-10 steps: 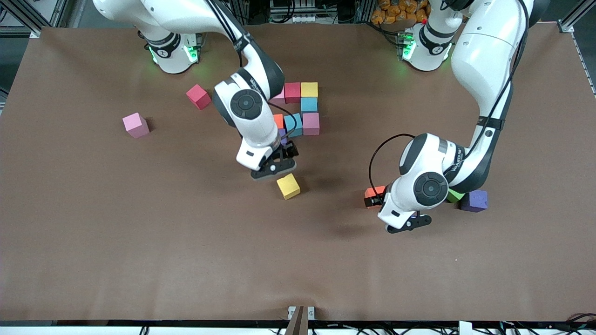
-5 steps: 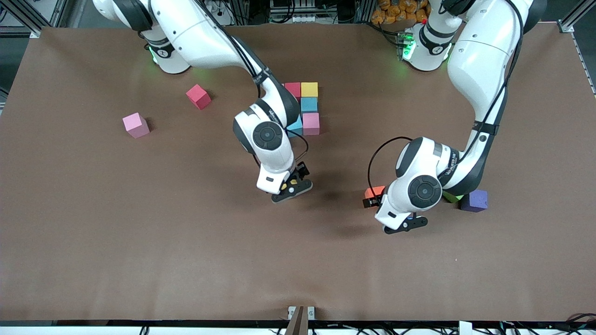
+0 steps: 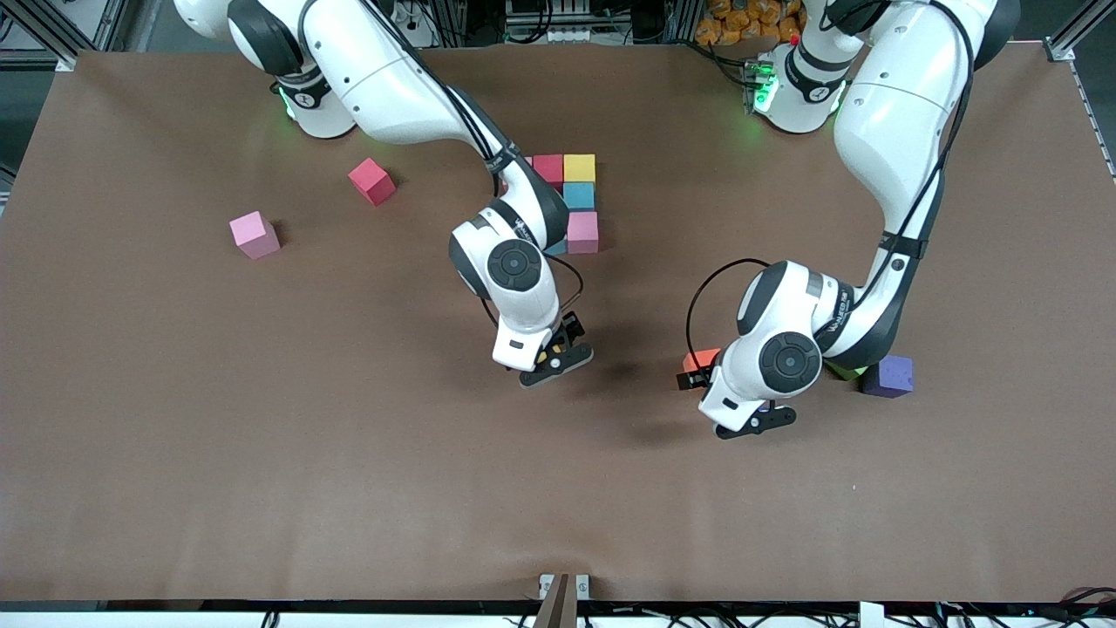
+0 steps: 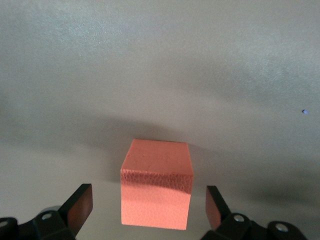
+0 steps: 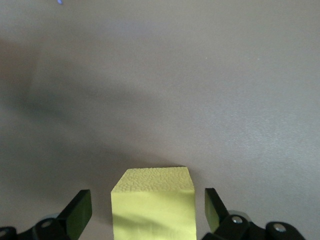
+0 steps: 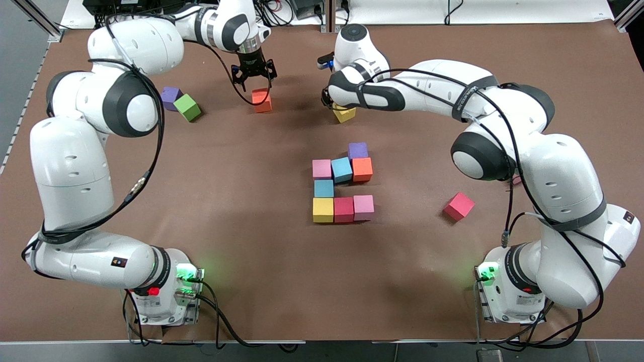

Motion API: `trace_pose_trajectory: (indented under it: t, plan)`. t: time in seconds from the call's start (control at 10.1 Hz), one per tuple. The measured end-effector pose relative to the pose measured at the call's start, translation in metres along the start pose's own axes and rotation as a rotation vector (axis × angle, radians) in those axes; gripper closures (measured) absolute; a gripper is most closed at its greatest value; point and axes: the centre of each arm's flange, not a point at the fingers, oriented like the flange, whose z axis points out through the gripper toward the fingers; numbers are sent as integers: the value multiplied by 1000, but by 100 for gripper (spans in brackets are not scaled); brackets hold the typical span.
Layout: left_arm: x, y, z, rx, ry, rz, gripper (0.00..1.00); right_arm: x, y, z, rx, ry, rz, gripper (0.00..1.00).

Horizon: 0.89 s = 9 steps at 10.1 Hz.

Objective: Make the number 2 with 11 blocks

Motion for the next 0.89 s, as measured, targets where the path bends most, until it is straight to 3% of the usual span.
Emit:
trace_pose_trajectory:
  t: [0.3, 0.5, 0.59, 0.89]
  plan:
    - [-3, 2, 13, 8, -18, 5, 0, -3, 0, 10, -10, -12, -17, 1]
    - [-6, 5, 21, 6, -17, 11, 0, -4, 1, 12, -12, -15, -27, 31]
    - [-8, 5, 26, 4, -15, 14, 0, -3, 1, 11, -12, -13, -28, 40]
    - [-12, 5, 37, 3, -16, 17, 0, 1, 5, -6, -18, -10, -15, 41]
